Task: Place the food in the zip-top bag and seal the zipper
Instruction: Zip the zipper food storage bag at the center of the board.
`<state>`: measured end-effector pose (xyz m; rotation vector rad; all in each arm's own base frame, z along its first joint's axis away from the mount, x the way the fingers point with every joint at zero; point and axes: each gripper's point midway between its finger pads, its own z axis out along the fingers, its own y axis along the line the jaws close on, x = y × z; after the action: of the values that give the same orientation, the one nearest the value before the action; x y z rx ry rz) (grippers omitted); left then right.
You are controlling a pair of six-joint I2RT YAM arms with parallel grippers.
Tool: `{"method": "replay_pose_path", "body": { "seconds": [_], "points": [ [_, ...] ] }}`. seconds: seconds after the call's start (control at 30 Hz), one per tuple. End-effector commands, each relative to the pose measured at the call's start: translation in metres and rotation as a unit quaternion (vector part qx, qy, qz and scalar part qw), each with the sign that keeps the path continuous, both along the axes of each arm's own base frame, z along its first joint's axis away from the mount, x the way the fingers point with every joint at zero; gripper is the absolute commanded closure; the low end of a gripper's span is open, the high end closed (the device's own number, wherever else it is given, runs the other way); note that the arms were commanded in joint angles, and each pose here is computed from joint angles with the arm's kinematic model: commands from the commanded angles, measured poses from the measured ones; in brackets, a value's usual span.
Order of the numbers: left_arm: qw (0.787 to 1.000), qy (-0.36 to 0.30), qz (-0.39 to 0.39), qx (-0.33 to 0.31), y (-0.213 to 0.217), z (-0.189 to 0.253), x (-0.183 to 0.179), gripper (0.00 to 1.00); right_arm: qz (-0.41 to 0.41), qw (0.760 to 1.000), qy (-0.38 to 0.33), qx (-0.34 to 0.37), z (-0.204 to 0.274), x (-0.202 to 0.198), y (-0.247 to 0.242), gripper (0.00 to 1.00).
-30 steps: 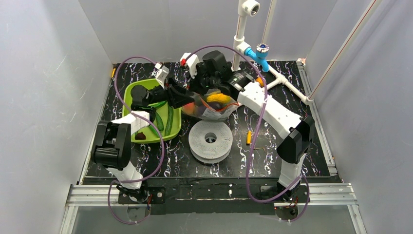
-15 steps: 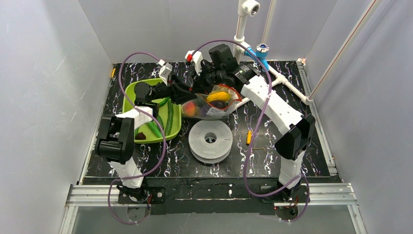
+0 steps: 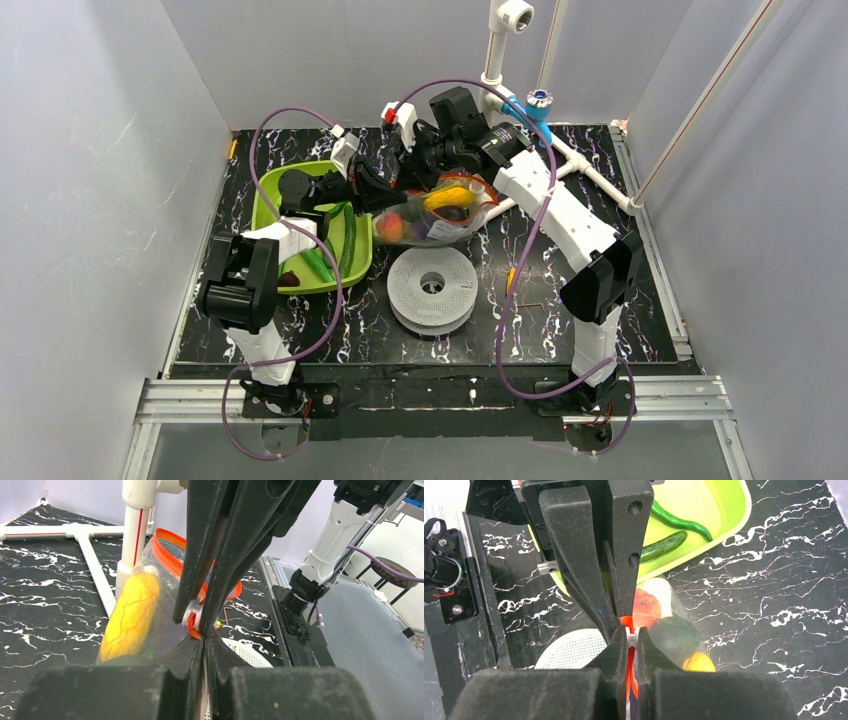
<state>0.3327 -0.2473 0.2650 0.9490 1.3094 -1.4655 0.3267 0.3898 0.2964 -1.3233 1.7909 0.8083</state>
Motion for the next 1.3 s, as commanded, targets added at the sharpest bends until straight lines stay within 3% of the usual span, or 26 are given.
{"method": "replay_pose_path", "body": {
  "seconds": [0.0,0.13,0.2,0.3,0.5,0.73,0.83,0.93,1.07,1.27],
  "points": [
    [0.999,-0.039,-0.005,-0.002,-0.001,0.003,-0.003,1.00,0.027,0.998,-0.027,0.054,0.043,-0.011,0.013,0.99],
    [0.999,-0.033,-0.003,-0.002,0.000,0.003,-0.003,0.98,0.027,0.998,-0.024,0.056,0.043,-0.012,0.014,0.99],
    [1.000,-0.028,-0.001,-0.005,0.000,0.004,-0.002,0.79,0.030,0.998,-0.017,0.060,0.043,-0.014,0.015,0.99],
    [1.000,-0.024,0.005,-0.010,-0.001,0.004,0.001,0.70,0.034,0.997,-0.010,0.062,0.042,-0.015,0.018,0.99],
    [1.000,-0.024,-0.001,-0.007,-0.001,0.002,-0.001,0.72,0.032,0.998,-0.011,0.060,0.042,-0.016,0.019,0.99],
    [1.000,-0.019,-0.006,0.000,0.000,-0.007,-0.005,0.68,0.025,0.997,-0.017,0.070,0.048,-0.017,0.016,0.99],
    [1.000,-0.024,-0.009,0.002,0.000,-0.007,-0.006,0.69,0.029,0.997,-0.014,0.068,0.047,-0.019,0.016,0.99],
    [1.000,-0.028,-0.007,0.001,0.000,-0.006,-0.006,0.78,0.031,0.997,-0.010,0.066,0.045,-0.020,0.016,0.99],
    [1.000,-0.029,0.002,-0.003,0.001,-0.004,-0.003,1.00,0.033,0.997,-0.008,0.065,0.044,-0.021,0.016,0.99],
    [0.999,-0.025,0.021,-0.009,0.008,-0.004,0.002,1.00,-0.018,0.998,-0.059,0.022,0.029,0.000,0.000,0.99]
  ]
}}
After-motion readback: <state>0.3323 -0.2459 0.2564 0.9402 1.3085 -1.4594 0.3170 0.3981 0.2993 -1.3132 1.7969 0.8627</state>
